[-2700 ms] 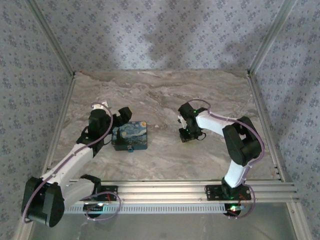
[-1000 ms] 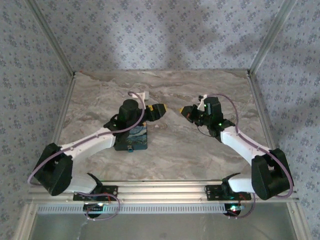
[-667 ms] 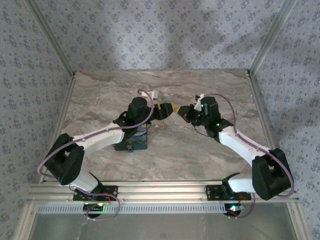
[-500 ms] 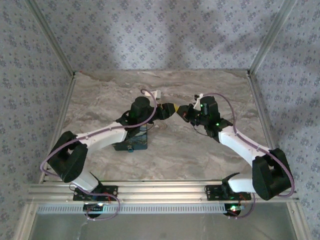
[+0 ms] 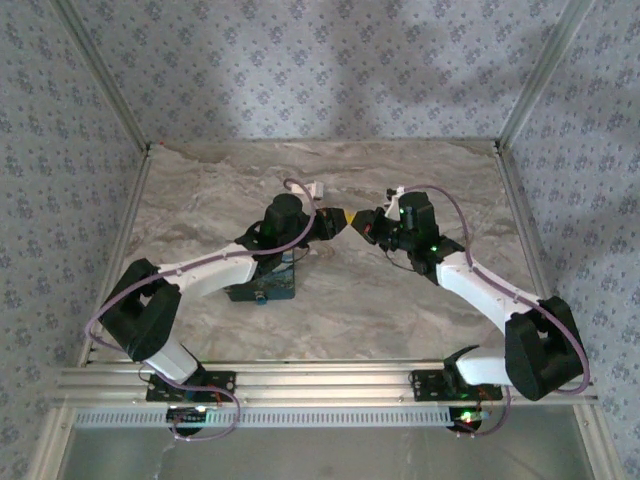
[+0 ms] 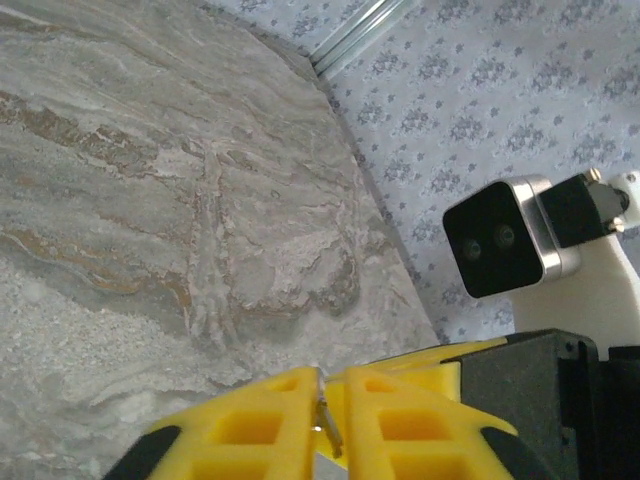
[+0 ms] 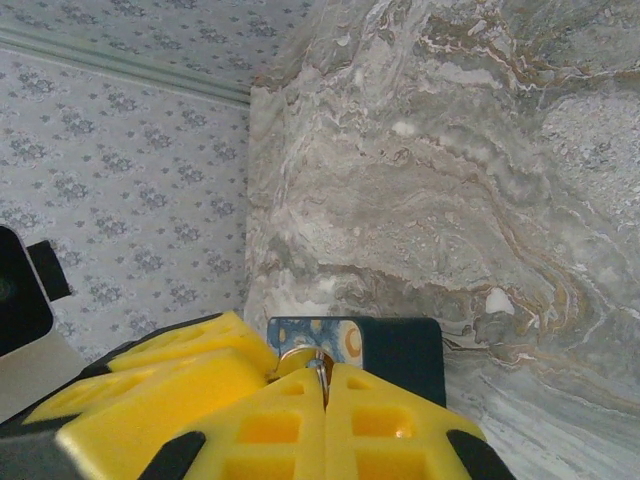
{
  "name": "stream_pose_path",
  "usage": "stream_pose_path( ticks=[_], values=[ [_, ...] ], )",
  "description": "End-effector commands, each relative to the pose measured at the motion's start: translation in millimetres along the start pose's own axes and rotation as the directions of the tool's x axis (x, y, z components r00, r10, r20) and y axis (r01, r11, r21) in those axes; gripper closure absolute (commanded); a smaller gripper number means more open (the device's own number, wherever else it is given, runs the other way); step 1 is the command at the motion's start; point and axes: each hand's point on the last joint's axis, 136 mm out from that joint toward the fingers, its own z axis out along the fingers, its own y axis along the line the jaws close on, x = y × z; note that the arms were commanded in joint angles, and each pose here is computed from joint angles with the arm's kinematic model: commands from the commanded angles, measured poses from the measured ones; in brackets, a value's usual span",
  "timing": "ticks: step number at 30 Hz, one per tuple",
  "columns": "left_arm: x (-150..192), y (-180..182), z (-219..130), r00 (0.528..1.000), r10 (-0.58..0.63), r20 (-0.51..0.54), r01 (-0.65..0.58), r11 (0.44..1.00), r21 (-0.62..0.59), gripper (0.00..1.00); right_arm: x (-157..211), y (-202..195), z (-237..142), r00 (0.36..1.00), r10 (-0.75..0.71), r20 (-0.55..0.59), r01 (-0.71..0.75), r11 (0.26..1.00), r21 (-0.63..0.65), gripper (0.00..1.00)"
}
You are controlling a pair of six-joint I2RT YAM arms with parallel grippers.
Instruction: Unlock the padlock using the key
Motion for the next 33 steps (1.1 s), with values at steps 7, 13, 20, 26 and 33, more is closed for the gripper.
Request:
stream_pose_path(
  ticks=[7,13,20,26,33],
  values=[
    [-21,-19,-15,0.994,0.091,0.063,-0.092,0.996,0.01,1.0,0,15,-13,0.993,-0.117,-0.011,0.117,0.992,-0.041,0.96],
    [-29,-29,-38,0.98,0.197,0.023,-0.198,0.979,0.044,1.0,-2,9,-31,0.953,-0.303,-0.033,0.299,0.95,-0.087,0.71],
    [-21,-48,-64,0.942,0.313,-0.121,-0.297,0.945,0.135,1.0,0,40,-56,0.864,-0.502,-0.029,0.468,0.824,-0.32,0.53],
    [-12,-68,-78,0.904,0.381,-0.193,-0.332,0.911,0.244,1.0,14,77,-72,0.79,-0.613,0.009,0.542,0.691,-0.478,0.48],
    [-7,-78,-82,0.889,0.406,-0.214,-0.335,0.892,0.303,1.0,40,92,-73,0.73,-0.683,-0.008,0.566,0.611,-0.554,0.48]
  ],
)
